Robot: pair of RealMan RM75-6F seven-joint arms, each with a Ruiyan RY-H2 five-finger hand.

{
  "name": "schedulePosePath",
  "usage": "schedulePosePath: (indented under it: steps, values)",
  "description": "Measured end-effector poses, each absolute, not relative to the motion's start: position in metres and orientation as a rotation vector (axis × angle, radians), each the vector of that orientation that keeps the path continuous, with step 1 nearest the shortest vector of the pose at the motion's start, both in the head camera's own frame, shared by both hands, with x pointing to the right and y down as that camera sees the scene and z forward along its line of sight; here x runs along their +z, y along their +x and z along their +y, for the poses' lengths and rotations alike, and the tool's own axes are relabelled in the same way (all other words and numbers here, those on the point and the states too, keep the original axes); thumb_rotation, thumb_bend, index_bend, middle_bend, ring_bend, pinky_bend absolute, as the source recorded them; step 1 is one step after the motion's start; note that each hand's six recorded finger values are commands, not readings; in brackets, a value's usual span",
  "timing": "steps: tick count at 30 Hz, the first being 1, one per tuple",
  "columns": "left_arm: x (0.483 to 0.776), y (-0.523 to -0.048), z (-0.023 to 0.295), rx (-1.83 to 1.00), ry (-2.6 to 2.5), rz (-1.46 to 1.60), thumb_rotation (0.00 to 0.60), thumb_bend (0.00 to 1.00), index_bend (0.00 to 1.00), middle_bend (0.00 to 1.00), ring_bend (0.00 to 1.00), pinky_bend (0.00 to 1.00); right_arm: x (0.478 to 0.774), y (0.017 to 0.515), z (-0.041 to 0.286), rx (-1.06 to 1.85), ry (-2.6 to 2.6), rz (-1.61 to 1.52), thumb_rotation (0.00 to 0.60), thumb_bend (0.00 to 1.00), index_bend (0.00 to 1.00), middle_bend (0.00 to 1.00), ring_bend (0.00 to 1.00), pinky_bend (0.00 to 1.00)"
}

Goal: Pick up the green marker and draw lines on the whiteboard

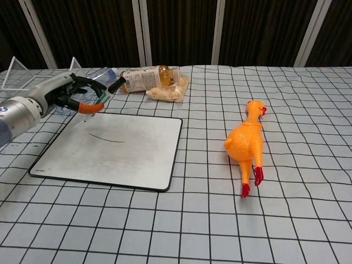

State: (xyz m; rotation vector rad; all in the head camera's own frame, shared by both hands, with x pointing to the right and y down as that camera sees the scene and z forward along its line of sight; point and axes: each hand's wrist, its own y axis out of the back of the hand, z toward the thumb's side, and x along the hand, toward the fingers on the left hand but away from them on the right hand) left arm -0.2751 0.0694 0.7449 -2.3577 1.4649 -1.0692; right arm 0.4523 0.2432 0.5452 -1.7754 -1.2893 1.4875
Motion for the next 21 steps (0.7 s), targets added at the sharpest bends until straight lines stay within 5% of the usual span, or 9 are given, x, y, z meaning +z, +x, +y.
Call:
schedulePosePath:
  steps: [9,21]
  values:
    - [0.712,-0.245,0.066,-0.873,-2.492,1.597,0.6,0.55,0.7,0.19,0.01,0.05,0.546,0.449,0.243,1.476,-1.788,-1.285,0.6,0.27,0.0,0.0,0.0,0.0]
    - [0.73,-0.194,0.091,-0.935,-2.562,1.544,0.6,0.55,0.7,0.2,0.01,0.05,0.546,0.453,0.243,1.489,-1.788,-1.295,0.6,0.27,0.0,0.0,0.0,0.0]
